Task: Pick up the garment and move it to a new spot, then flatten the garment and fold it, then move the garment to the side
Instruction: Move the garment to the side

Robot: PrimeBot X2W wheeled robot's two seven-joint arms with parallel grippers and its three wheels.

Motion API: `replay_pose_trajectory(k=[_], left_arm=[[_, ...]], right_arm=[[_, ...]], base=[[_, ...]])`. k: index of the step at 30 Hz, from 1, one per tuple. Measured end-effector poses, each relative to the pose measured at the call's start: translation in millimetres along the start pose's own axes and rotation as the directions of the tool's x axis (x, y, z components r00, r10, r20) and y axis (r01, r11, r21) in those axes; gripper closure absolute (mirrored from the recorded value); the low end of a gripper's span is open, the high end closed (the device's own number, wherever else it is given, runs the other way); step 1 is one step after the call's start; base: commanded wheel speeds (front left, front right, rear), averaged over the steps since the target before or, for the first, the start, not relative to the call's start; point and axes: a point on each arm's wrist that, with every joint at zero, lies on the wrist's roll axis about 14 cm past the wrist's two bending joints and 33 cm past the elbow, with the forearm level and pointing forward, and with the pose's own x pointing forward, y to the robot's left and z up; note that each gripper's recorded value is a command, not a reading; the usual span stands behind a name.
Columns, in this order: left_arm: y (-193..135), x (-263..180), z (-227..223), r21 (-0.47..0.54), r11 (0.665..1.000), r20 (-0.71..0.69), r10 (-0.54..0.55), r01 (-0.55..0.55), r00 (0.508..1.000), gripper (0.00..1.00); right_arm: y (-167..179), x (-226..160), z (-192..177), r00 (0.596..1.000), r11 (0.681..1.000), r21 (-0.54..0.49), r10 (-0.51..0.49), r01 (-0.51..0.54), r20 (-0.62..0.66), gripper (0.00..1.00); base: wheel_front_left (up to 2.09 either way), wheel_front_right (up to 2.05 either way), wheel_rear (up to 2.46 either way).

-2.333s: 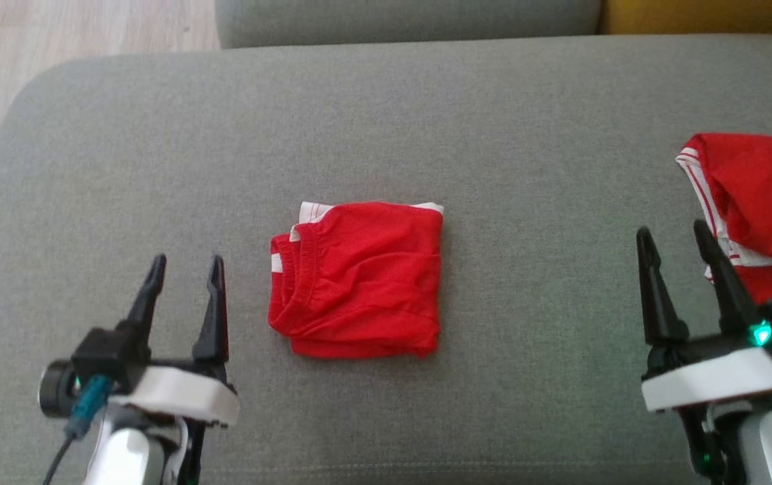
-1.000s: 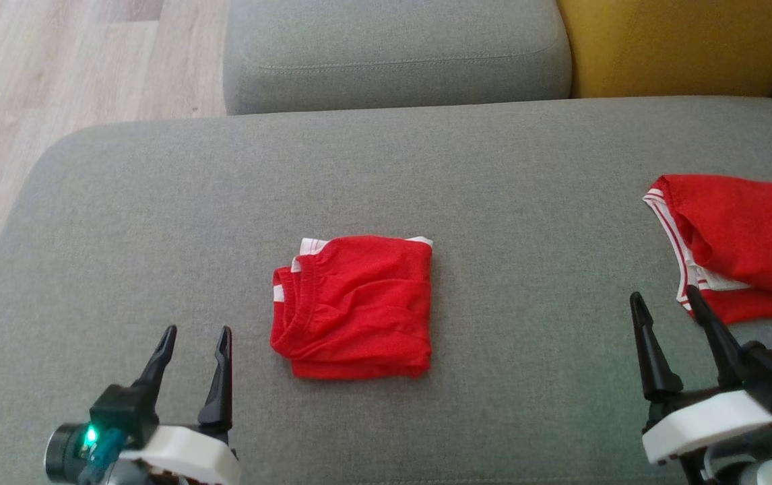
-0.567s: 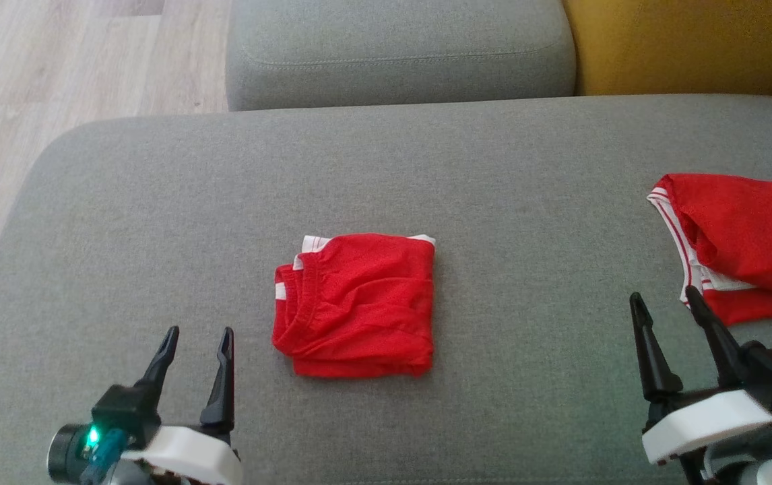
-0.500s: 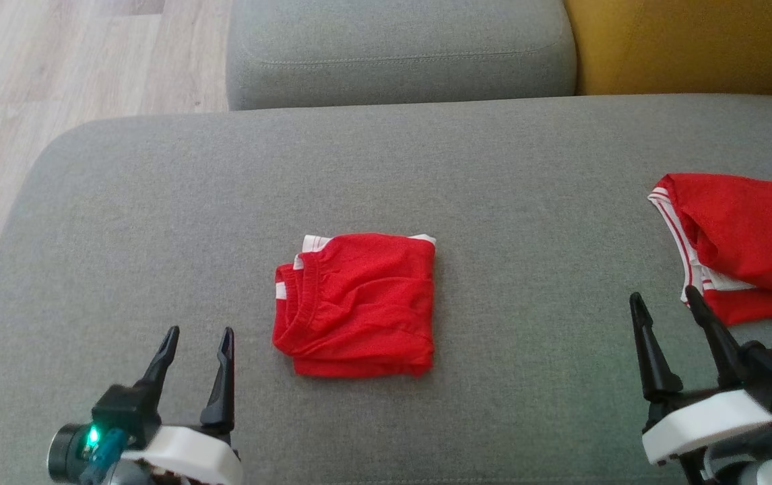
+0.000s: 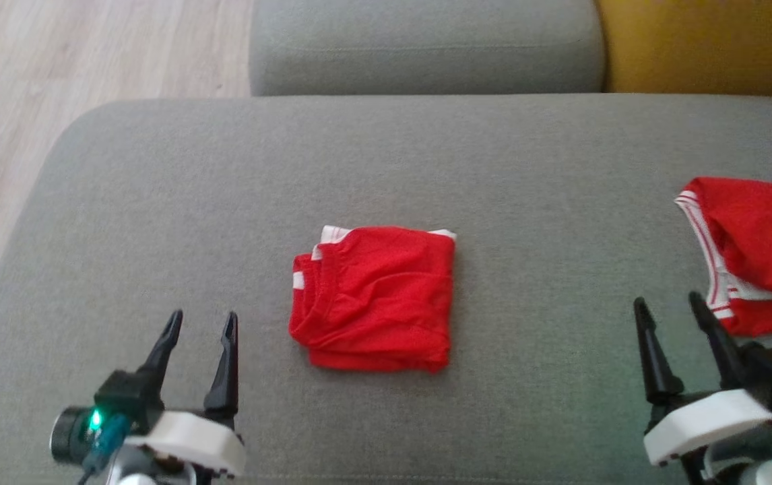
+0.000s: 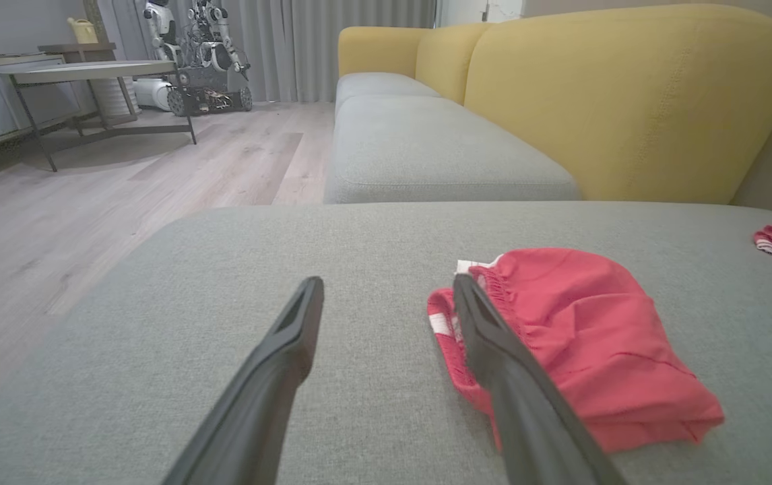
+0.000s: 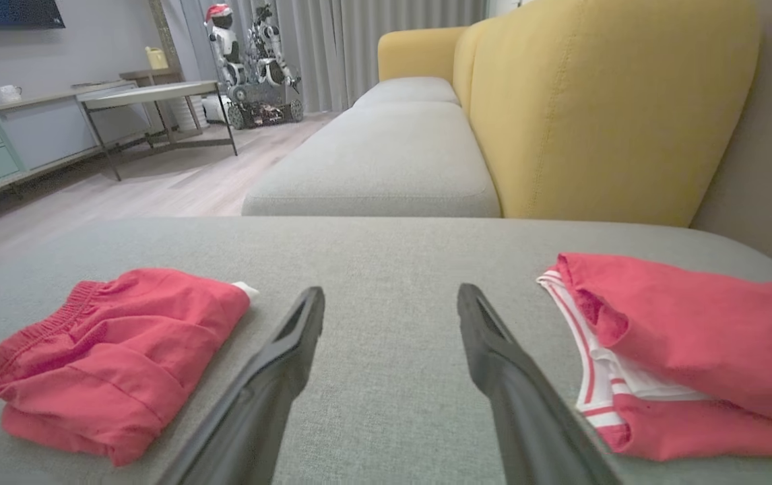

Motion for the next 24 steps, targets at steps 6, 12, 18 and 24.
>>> replay_pose_trajectory(k=[6,12,18,24], left_arm=[[10,13,16,0.005,1.0,0.054,0.023,-0.023,0.998,0.0],[16,22,18,-0.006,0.999,0.067,0.049,-0.049,0.997,0.0],[26,35,21,-0.011,0.997,0.08,0.081,-0.08,0.993,0.0],[31,35,11,-0.013,0.995,0.051,0.1,-0.099,0.994,0.0]], right_arm=[[30,23,-34,0.989,0.995,0.02,0.098,-0.096,-0.112,0.0],[75,55,-61,0.952,0.972,0.066,0.236,-0.227,-0.196,0.0],[128,75,-101,0.876,0.927,0.143,0.373,-0.345,-0.304,0.0],[151,76,-133,0.803,0.902,0.205,0.431,-0.379,-0.411,0.0]], base=[[0.0,0.0,0.0],[0.0,0.0,0.0],[0.0,0.0,0.0],[0.0,0.0,0.0]])
